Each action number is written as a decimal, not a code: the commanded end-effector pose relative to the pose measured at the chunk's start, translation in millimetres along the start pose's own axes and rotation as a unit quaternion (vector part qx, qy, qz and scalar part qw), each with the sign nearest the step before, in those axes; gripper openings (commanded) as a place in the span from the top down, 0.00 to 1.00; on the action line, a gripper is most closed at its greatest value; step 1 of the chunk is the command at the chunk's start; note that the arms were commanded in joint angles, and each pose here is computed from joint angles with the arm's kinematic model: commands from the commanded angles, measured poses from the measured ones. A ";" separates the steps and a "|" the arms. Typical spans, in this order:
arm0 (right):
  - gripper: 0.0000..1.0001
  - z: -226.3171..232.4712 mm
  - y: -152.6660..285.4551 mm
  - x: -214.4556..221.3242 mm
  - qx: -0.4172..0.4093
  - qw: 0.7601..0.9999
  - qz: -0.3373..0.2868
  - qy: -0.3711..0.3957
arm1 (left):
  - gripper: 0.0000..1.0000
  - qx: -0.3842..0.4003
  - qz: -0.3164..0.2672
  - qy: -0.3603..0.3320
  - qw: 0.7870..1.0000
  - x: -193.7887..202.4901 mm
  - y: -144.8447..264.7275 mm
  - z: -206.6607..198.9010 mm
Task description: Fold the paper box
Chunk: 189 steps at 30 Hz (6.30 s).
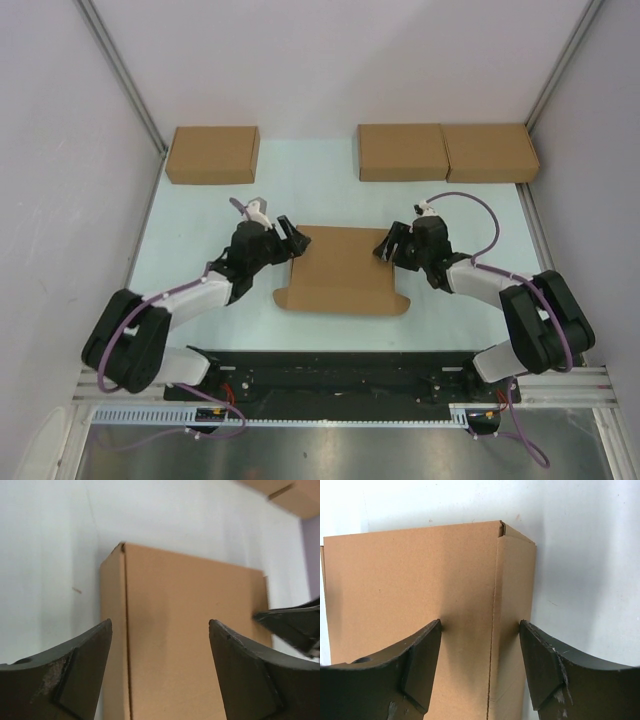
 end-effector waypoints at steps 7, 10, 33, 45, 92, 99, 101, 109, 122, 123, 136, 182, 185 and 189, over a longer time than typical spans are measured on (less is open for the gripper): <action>0.40 -22.1 -11.3 19.0 0.040 0.997 0.043 0.041 | 0.50 -0.001 0.124 0.027 0.992 64.5 -21.6 26.1; 0.45 -20.2 -11.3 20.5 0.041 0.997 0.040 0.052 | 0.69 0.011 0.108 0.028 0.994 62.0 -20.6 21.1; 0.88 -6.8 -14.7 50.7 0.055 0.992 0.059 0.096 | 0.93 0.034 0.123 -0.011 0.992 94.5 -21.7 -7.2; 0.31 -4.4 36.5 -5.6 0.081 0.993 -0.021 0.089 | 0.62 0.007 0.071 -0.029 0.997 47.1 -11.6 -7.8; 0.65 -16.9 -36.0 -7.8 0.025 0.999 0.018 0.012 | 0.80 0.031 0.116 0.039 0.992 62.8 -77.6 2.2; 0.28 -18.3 16.2 -65.1 0.069 0.996 -0.060 0.005 | 0.53 0.009 0.046 0.025 0.999 1.0 -51.9 -6.3; 0.26 -25.8 34.3 -71.2 0.111 0.991 -0.067 0.021 | 0.49 0.014 0.024 0.014 1.000 -20.9 -42.3 -16.5; 0.23 44.4 129.2 -84.2 0.159 0.942 -0.216 0.201 | 0.43 0.034 -0.044 0.008 0.998 -59.5 6.5 -38.9; 0.13 78.7 132.3 68.8 0.292 0.700 -0.268 0.594 | 0.46 -0.055 -0.081 0.093 0.991 -3.0 79.9 26.8; 0.19 77.3 129.8 74.3 0.294 0.699 -0.273 0.592 | 0.46 -0.058 -0.081 0.103 0.990 -0.8 81.5 28.6; 0.36 56.6 81.7 174.9 0.217 0.565 -0.305 0.735 | 0.46 -0.071 -0.091 0.142 0.983 24.1 97.5 51.0; 0.05 125.5 172.0 20.1 0.194 0.745 -0.272 0.578 | 0.45 -0.056 -0.091 0.119 0.987 3.7 99.2 32.4; 0.07 118.1 175.6 47.2 0.186 0.706 -0.276 0.625 | 0.45 -0.054 -0.092 0.118 0.987 5.2 97.8 33.7; 0.07 102.8 160.1 78.6 0.188 0.684 -0.247 0.660 | 0.45 -0.051 -0.088 0.121 0.987 8.8 91.2 34.8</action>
Point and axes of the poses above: each gripper's point midway between its finger pads, its own y axis back along the fingers, its own z axis along the line the jaws close on, x = y × z, the point moved 5 cm from there along y, back along the fingers, and after that the axes turned 2 degrees about -y, right-handed, at the moved point
